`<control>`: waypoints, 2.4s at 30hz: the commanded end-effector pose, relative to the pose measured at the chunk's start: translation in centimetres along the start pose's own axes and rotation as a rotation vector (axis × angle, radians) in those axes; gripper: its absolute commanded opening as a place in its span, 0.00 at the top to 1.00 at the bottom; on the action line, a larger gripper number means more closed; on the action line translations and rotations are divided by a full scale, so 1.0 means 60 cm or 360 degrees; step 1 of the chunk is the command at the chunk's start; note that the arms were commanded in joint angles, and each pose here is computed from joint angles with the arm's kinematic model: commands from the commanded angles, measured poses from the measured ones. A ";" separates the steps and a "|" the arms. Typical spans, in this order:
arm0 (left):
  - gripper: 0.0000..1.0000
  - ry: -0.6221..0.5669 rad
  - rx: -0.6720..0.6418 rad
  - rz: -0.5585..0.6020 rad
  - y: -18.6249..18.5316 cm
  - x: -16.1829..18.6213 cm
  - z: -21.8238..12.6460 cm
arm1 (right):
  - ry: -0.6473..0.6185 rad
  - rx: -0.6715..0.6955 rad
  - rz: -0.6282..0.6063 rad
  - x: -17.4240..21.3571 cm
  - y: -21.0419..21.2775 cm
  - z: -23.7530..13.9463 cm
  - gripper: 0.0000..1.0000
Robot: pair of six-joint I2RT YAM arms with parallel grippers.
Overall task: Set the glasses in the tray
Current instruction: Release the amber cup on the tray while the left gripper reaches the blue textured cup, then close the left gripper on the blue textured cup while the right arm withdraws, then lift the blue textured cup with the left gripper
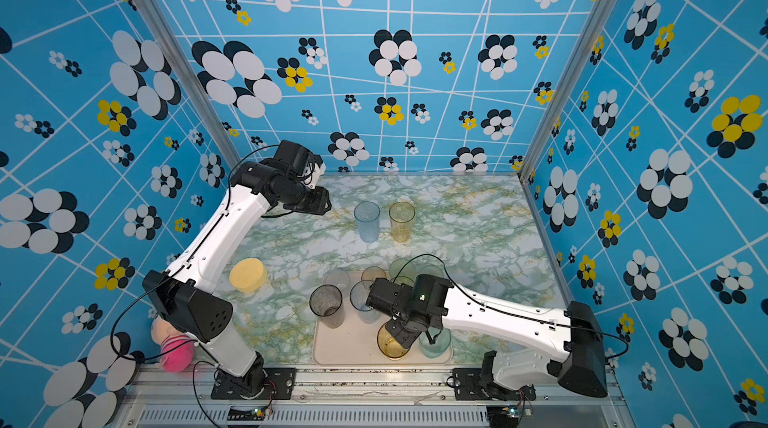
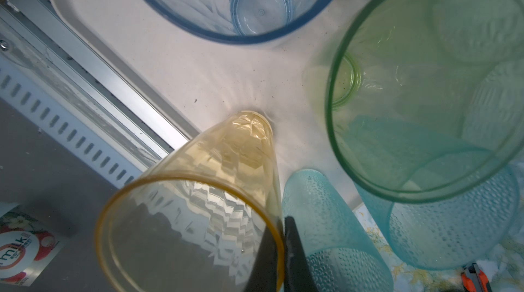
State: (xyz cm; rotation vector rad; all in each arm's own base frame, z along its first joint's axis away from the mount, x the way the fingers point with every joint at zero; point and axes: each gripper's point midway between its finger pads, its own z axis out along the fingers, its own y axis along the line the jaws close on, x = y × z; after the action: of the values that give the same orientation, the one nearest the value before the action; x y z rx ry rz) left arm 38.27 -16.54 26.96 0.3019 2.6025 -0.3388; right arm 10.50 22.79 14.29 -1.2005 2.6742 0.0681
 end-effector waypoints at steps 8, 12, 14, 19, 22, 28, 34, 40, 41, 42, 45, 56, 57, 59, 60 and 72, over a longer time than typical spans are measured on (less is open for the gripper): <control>0.49 0.0051 0.0033 0.0035 -0.001 -0.009 0.015 | 0.0005 0.0017 0.0021 -0.008 -0.016 -0.007 0.80; 0.50 0.0070 0.0035 0.0043 -0.002 -0.011 0.023 | -0.0033 0.0029 0.0034 -0.015 -0.023 -0.025 0.74; 0.50 0.0080 0.0037 0.0044 -0.001 -0.012 0.029 | -0.0075 0.0031 0.0044 -0.021 -0.027 -0.041 0.71; 0.50 0.0127 0.0031 0.0060 -0.004 -0.009 0.049 | -0.0275 -0.0015 0.0116 -0.054 -0.039 -0.111 0.67; 0.50 0.0170 0.0016 0.0078 -0.006 -0.006 0.070 | -0.0414 -0.0031 0.0236 -0.080 -0.063 -0.167 0.65; 0.54 0.0232 0.0006 0.0145 -0.021 -0.020 0.118 | -0.0549 0.0021 0.0431 -0.110 -0.116 -0.226 0.65; 0.55 0.0280 -0.0068 0.0220 -0.028 -0.039 0.167 | -0.0616 0.0093 0.0607 -0.119 -0.163 -0.245 0.65; 0.56 0.0316 -0.0073 0.0245 -0.032 -0.048 0.209 | -0.0632 0.0132 0.0686 -0.117 -0.187 -0.247 0.65; 0.56 0.0322 -0.0069 0.0244 -0.034 -0.048 0.215 | -0.0632 0.0137 0.0691 -0.117 -0.190 -0.247 0.65; 0.56 0.0327 -0.0062 0.0245 -0.036 -0.048 0.220 | -0.0632 0.0141 0.0696 -0.117 -0.192 -0.247 0.65; 0.56 0.0347 -0.0050 0.0247 -0.040 -0.044 0.237 | -0.0626 0.0155 0.0708 -0.116 -0.200 -0.245 0.65; 0.69 0.0436 -0.0025 0.0226 -0.041 -0.027 0.280 | -0.0598 0.0152 0.0716 -0.119 -0.219 -0.236 0.65; 0.70 0.0441 -0.0023 0.0224 -0.041 -0.026 0.284 | -0.0591 0.0155 0.0716 -0.118 -0.221 -0.235 0.65; 0.73 0.0447 -0.0019 0.0223 -0.041 -0.025 0.287 | -0.0585 0.0161 0.0714 -0.117 -0.224 -0.234 0.65; 0.74 0.0456 -0.0015 0.0221 -0.042 -0.023 0.290 | -0.0585 0.0163 0.0712 -0.117 -0.225 -0.234 0.65; 0.92 0.0323 -0.0074 0.0234 -0.039 -0.055 0.253 | -0.0619 0.0164 0.0734 -0.123 -0.234 -0.216 0.65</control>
State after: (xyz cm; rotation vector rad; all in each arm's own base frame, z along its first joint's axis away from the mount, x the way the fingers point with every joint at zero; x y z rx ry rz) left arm 46.92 -23.65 13.58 0.5357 2.8259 -0.2173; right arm 23.29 17.09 29.31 -0.4547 2.5174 0.1966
